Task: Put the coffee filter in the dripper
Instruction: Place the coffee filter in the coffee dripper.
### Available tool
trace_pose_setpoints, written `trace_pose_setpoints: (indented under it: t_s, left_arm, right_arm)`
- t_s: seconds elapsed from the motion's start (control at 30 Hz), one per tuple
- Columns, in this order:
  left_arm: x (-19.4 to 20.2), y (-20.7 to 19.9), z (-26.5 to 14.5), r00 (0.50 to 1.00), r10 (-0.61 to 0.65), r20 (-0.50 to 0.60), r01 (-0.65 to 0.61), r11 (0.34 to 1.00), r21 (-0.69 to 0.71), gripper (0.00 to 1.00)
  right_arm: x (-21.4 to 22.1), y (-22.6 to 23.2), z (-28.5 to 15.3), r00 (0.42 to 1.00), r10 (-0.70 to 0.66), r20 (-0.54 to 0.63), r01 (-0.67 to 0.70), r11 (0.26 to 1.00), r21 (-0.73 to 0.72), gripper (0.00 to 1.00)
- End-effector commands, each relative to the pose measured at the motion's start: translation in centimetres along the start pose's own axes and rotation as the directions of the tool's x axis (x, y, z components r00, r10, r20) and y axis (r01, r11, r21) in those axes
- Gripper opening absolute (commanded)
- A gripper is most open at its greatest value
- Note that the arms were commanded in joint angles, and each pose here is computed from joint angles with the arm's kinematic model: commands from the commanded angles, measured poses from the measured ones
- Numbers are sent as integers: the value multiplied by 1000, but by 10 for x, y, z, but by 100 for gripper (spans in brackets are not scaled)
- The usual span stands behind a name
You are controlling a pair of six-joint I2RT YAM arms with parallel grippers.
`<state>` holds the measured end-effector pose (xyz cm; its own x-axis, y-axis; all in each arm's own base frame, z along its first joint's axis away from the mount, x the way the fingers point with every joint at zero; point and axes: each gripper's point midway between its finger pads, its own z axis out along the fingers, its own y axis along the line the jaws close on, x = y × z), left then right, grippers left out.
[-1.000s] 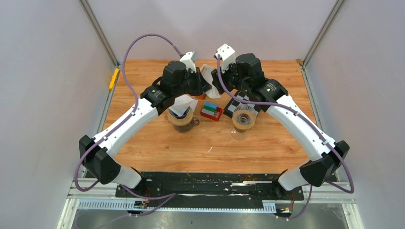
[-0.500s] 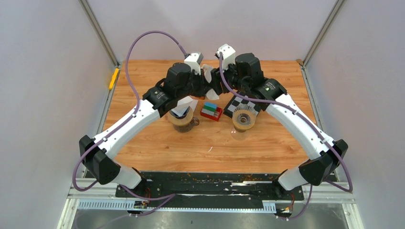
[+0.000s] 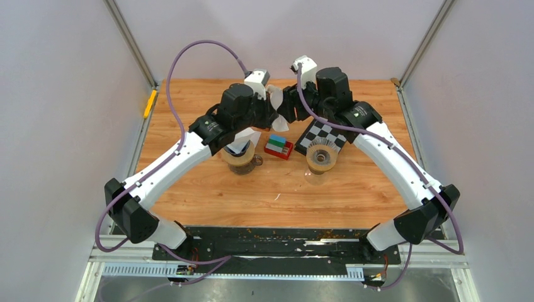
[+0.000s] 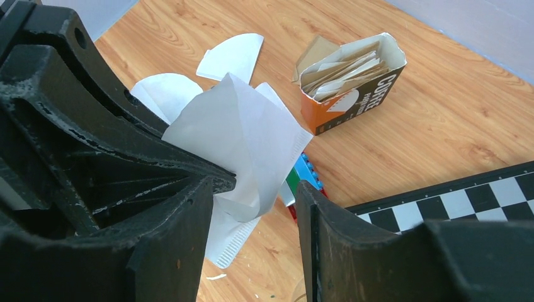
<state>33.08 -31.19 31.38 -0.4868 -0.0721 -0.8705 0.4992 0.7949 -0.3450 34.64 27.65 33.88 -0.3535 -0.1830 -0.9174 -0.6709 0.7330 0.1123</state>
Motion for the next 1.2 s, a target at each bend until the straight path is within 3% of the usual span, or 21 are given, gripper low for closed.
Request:
trace_pose_setpoints:
  t_s: [0.0,0.37,0.63,1.17]
  left_arm:
    - [-24,-12,-9,998,23,63,-24,999,22,0]
    - [-21,-14,-6,997,43,58,-45,999,18,0]
    - [-22,-17,-6,997,52,59,-53,998,21,0]
    - [-32,-9,-9,993,87,83,-85,996,-33,0]
  right_arm:
    - [-29,10,-18,996,42,75,-39,998,-49,51]
    - [-34,18,-21,993,94,77,-85,990,-116,53]
    - [-32,9,-18,993,88,72,-83,994,-73,53]
    - [-25,-14,-26,995,-67,68,62,995,73,45]
